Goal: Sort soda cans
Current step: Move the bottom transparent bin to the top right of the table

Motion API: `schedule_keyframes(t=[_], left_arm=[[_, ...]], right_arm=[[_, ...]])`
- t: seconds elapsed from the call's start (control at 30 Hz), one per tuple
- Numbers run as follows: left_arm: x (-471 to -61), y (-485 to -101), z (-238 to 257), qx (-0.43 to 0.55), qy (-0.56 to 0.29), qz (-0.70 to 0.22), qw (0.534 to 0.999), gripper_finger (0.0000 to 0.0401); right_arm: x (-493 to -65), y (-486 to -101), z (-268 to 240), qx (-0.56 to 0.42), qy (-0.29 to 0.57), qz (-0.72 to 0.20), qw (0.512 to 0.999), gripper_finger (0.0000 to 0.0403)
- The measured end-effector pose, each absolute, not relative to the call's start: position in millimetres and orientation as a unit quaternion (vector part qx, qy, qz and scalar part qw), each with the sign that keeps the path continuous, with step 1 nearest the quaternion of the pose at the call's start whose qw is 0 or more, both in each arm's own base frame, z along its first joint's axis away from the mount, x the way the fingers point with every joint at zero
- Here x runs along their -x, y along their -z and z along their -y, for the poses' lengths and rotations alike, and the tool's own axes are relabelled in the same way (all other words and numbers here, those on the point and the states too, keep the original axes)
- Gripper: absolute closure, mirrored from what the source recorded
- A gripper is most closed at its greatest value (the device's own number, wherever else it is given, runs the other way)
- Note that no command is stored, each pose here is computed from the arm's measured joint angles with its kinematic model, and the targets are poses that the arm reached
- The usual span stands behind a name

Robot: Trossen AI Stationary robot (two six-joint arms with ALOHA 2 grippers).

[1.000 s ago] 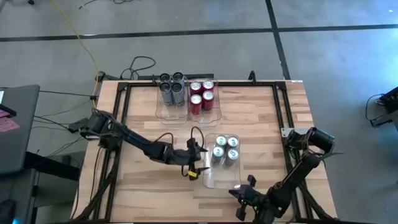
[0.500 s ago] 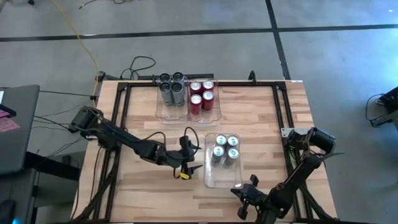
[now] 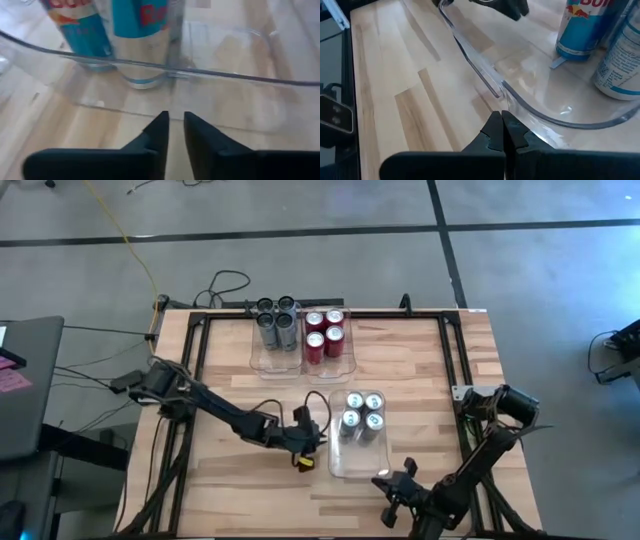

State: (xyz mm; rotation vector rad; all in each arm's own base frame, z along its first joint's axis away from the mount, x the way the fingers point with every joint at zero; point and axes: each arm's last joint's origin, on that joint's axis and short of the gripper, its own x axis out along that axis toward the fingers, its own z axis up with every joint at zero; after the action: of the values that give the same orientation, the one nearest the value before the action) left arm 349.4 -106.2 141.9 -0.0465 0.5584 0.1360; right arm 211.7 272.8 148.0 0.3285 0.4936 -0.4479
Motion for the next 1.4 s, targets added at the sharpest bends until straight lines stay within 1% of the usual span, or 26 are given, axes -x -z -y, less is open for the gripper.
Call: schedule_keyframes(t=[0.13, 0.27, 0.67, 0.87, 1.17, 1.4], left_arm=[[-357.3, -141.0, 95.9, 0.029, -0.061, -0.256, 0.964, 0.038], [-363.1, -144.7, 84.8, 0.034, -0.046, -0.238, 0.97, 0.0394], [-381.9, -142.2, 45.5, 0.058, -0.053, -0.183, 0.98, 0.0395], [-390.8, -142.1, 40.0, 0.053, -0.05, -0.18, 0.981, 0.0395], [-405.6, -154.0, 33.8, 0.03, -0.056, -0.17, 0.983, 0.0395], [-406.4, -157.2, 25.2, 0.029, -0.065, -0.175, 0.982, 0.0395]], right_arm=[[-212.4, -148.2, -272.3, -0.161, 0.221, -0.238, 0.932, 0.0402], [-213.6, -148.1, -271.0, -0.163, 0.224, -0.237, 0.931, 0.0402], [-214.5, -146.9, -264.7, -0.176, 0.247, -0.236, 0.923, 0.0402], [-208.8, -144.9, -257.1, -0.19, 0.281, -0.237, 0.91, 0.0402], [-202.0, -144.2, -247.4, -0.197, 0.321, -0.234, 0.896, 0.0402], [-193.4, -145.8, -234.7, -0.175, 0.366, -0.23, 0.885, 0.0403]])
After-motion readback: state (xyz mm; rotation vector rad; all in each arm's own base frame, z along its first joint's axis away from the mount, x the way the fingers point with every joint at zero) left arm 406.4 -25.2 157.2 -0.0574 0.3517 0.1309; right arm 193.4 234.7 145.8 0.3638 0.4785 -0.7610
